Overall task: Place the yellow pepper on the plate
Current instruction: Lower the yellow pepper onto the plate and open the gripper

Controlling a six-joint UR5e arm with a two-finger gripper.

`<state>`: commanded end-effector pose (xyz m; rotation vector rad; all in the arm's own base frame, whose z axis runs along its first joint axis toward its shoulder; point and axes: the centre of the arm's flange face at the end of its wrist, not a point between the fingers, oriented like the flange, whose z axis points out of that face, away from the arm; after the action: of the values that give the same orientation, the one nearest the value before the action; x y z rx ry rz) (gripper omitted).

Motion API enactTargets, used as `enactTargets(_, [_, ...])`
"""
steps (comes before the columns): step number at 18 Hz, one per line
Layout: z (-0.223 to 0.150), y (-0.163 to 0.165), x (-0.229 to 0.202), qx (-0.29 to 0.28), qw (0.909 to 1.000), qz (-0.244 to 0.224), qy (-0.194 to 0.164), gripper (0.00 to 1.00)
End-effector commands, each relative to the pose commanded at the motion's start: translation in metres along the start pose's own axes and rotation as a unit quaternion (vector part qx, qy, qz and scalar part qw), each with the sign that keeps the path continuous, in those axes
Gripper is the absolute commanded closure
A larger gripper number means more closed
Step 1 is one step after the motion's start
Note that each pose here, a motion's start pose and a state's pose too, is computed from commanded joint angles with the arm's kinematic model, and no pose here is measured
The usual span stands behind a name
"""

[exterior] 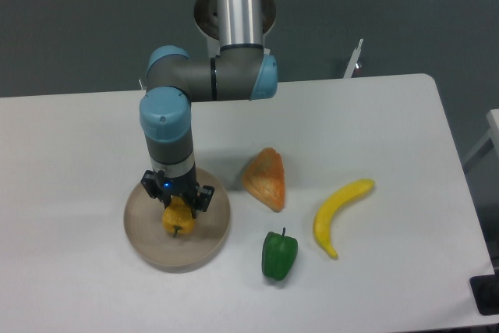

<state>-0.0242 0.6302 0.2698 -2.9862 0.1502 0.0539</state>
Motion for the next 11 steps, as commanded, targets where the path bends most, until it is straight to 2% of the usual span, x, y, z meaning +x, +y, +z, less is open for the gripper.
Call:
enactTargets(5, [0.0039,-0.0001,0.0007,-0.003,1.0000,0.001,0.000,0.61])
enactTargets(7, [0.0023,-0.0007,0.0007,-0.001,1.0000,0.001,0.001,0.57])
enactTargets(9, [0.0029,-0.0002,0.0009,-0.002,1.0000,0.001,0.001,0.41])
enactTargets(10, [0.0007,-0.0012,0.0006,0.000,1.0000,0.001,0.000,0.25])
enactTargets(11, [-0.0032,-0.0019,-0.0005,0.003,1.0000,0.001,0.000,0.15])
